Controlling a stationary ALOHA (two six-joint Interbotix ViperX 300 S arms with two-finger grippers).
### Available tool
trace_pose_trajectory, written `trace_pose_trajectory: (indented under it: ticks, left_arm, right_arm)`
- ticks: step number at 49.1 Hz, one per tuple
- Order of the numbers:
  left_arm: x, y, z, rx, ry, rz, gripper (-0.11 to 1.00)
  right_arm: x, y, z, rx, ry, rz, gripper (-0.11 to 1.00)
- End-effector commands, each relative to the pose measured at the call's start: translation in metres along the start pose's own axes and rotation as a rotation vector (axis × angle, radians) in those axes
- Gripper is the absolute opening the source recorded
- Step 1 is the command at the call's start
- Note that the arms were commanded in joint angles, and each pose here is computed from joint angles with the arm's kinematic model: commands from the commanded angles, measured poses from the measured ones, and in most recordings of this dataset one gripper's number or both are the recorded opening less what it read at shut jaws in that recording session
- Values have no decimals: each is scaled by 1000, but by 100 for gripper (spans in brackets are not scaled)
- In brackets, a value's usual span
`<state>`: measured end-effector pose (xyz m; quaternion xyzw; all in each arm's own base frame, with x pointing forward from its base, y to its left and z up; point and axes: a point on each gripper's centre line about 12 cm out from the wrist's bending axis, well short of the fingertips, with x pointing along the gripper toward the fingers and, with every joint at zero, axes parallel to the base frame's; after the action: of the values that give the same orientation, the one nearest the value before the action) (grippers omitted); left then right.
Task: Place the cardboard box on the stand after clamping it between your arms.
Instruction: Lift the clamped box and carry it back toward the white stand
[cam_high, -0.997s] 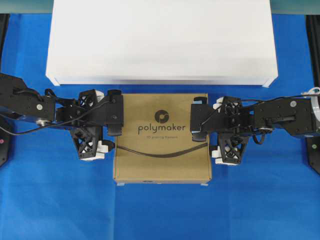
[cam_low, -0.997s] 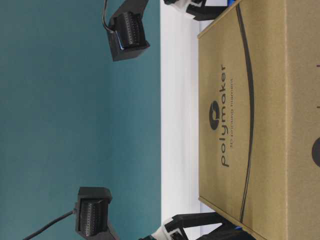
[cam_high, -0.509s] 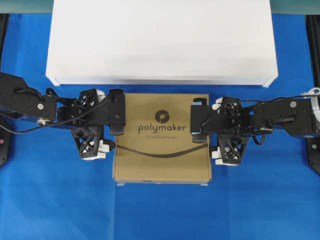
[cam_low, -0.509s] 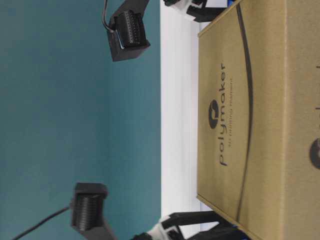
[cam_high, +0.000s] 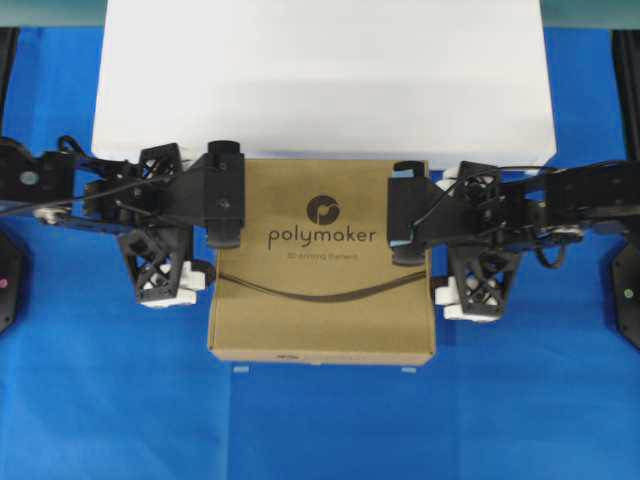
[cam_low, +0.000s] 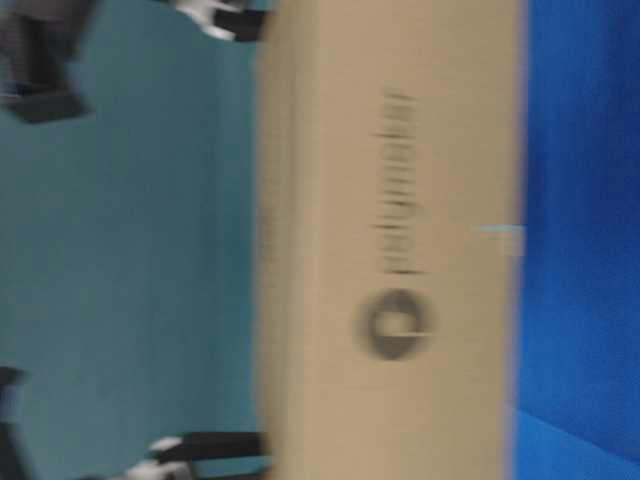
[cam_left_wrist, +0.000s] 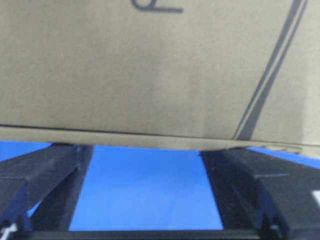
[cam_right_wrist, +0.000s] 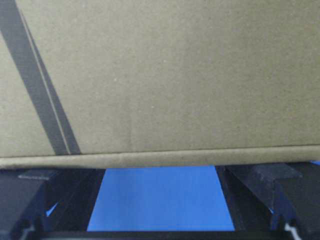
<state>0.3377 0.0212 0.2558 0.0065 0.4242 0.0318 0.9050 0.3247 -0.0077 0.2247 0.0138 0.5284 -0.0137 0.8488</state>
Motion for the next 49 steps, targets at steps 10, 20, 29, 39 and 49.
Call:
trace_pose_trajectory:
  ticks: [10, 20, 29, 39, 49]
  left_arm:
    - [-73, -5, 82, 2, -199, -13, 81]
    - [-73, -2, 82, -4, -180, -7, 81]
    - [-71, 3, 83, -11, -179, 4, 81]
    - [-61, 19, 83, -35, -172, 34, 81]
    - [-54, 37, 88, 8, -171, 74, 81]
  right_arm:
    - [-80, 5, 51, 12, -142, 20, 98]
    - [-79, 2, 51, 20, -142, 15, 98]
    - [-77, 0, 54, 5, -167, 8, 98]
    - [-73, -12, 59, -36, -221, -17, 98]
    - [-65, -35, 62, -25, -244, -58, 98]
